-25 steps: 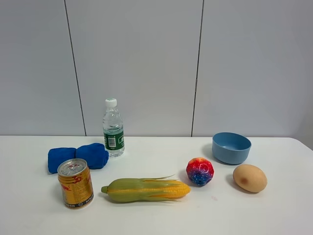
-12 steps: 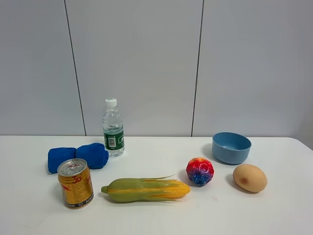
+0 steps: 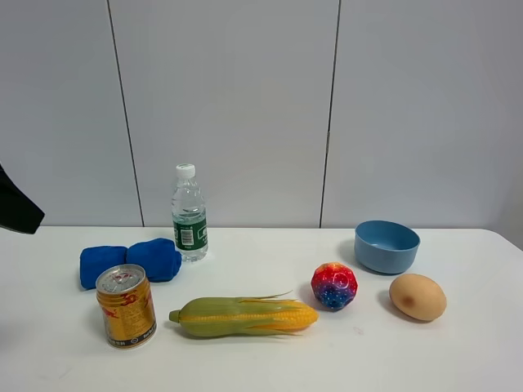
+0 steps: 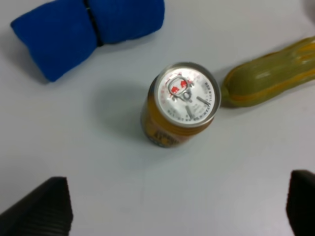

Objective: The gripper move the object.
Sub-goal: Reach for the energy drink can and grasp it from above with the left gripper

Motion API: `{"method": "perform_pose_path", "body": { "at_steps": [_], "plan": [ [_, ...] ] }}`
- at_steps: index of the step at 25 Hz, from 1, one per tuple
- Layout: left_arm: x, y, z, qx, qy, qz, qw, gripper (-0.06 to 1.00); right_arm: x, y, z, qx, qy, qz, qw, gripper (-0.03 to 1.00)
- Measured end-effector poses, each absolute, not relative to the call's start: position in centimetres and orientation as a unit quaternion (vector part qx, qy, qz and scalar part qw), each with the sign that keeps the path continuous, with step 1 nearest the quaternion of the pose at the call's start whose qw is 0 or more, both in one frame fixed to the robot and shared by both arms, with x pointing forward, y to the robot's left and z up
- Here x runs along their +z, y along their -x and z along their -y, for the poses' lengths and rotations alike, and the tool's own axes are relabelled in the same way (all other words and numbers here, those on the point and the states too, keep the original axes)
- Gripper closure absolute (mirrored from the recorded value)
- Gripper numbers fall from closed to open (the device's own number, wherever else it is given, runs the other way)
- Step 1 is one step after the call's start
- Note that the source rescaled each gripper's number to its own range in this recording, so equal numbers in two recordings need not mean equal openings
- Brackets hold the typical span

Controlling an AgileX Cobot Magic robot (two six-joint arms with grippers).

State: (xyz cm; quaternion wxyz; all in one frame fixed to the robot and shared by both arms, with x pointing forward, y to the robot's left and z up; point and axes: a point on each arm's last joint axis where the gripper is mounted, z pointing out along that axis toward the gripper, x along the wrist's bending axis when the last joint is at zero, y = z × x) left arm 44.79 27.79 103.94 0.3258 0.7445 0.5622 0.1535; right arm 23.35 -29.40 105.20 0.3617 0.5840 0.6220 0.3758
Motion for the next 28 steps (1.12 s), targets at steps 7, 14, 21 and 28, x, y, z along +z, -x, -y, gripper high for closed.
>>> {"method": "perform_pose_path", "body": {
  "at_steps": [7,14,21,28],
  "plan": [
    [104.1,-45.2,-25.5,0.207,-0.791,-0.482,0.315,-0.05,105.2,-23.4,29.4,0.376,-0.584,-0.622,0.362,-0.03],
    [102.6,-47.4,-23.7,0.202,-0.822,-0.457,0.275,-0.05,105.2,-23.4,29.4,0.376,-0.584,-0.622,0.362,-0.03],
    [101.7,-50.7,-21.6,0.212,-0.834,-0.446,0.245,-0.05,105.2,-23.4,29.4,0.376,-0.584,-0.622,0.362,-0.03],
    [100.7,-51.2,-20.1,0.197,-0.806,-0.501,0.247,-0.05,105.2,-23.4,29.4,0.376,-0.584,-0.622,0.362,-0.03]
  ]
}}
